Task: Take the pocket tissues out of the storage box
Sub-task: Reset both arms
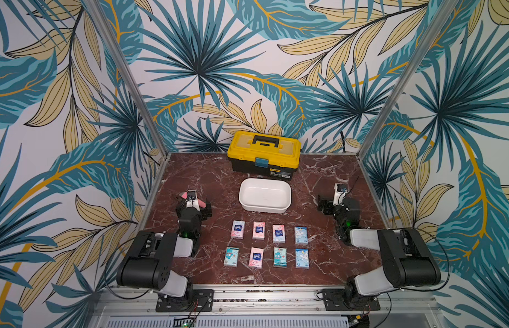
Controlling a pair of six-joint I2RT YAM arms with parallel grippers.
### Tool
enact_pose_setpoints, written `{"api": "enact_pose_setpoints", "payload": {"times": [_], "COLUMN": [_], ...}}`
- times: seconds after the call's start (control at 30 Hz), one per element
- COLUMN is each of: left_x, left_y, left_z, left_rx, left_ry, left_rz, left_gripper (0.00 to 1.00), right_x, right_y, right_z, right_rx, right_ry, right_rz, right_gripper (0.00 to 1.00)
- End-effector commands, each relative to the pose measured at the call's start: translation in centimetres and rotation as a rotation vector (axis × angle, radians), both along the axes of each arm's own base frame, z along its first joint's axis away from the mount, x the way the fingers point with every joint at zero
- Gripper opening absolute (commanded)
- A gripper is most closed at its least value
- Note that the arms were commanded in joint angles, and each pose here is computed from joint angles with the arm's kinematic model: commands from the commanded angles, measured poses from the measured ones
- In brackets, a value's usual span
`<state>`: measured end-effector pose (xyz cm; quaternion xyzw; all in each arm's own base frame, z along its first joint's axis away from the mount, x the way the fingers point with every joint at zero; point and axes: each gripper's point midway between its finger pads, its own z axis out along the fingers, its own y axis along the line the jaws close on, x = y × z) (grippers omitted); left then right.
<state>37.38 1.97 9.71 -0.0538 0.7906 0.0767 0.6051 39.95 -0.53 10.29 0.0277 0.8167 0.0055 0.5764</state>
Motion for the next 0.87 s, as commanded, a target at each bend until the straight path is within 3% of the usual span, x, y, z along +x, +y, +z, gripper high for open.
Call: {"api": "enact_pose_setpoints", "payload": {"times": [0.0, 0.1, 0.17, 0.83], "left_x": [1.4, 2.8, 2.6, 2.9], "left_y": [-0.1, 1.0, 1.3, 0.3], "left_z": [2.5, 1.7, 1.9, 1.7], "left_rx": [-0.011, -0.066, -0.078, -0.066], "left_ry": [-0.1, 0.023, -0.018, 0.022], "left_rz": [-0.037, -0.014, -0.019, -0.069], "left_gripper": [1.0, 1.0, 1.0, 1.0], "right_x": [0.3, 0.3, 0.2, 0.3], "right_y": [0.1, 0.0, 0.0, 0.0], "right_z": [0.5, 0.5, 0.5, 0.5], "right_rx": [0.01, 0.01, 0.01, 0.01], "right_ry": [-0.019, -0.018, -0.017, -0.018], "right_rz": [0.003, 0.001, 0.001, 0.002], "right_gripper": [0.99, 0.99, 0.99, 0.99]}}
